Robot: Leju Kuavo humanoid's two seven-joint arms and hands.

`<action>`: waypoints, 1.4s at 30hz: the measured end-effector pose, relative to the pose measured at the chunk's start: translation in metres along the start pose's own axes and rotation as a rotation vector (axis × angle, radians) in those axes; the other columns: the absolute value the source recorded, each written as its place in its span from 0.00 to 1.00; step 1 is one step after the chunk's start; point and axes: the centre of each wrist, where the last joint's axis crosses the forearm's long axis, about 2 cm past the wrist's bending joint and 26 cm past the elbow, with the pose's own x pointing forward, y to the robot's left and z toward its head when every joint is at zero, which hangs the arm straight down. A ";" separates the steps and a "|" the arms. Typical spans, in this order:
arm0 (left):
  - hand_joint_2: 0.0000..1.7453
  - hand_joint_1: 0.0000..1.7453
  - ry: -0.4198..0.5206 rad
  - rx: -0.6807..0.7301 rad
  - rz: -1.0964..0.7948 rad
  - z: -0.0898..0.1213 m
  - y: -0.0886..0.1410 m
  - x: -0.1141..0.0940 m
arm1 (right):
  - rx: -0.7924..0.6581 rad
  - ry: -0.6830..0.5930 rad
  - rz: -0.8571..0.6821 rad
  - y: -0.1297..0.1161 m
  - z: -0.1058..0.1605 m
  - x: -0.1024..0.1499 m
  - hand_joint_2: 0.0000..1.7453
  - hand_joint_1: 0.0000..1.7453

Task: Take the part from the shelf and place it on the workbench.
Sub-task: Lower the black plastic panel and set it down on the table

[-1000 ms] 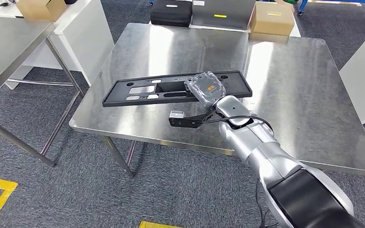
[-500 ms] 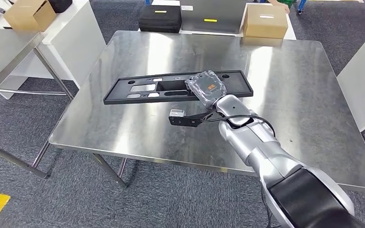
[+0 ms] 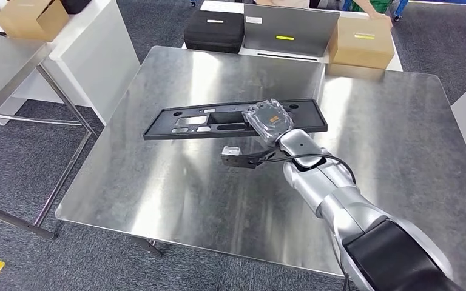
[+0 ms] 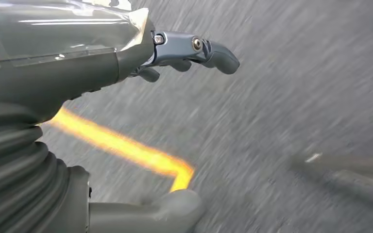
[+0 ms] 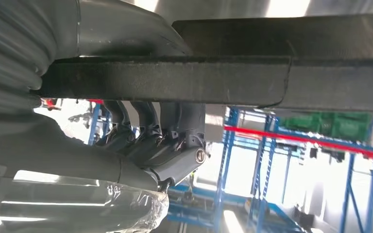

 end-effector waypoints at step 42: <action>0.00 0.00 0.028 -0.006 0.088 -0.001 -0.009 0.004 | -0.057 0.013 0.020 -0.025 -0.013 -0.010 0.00 0.00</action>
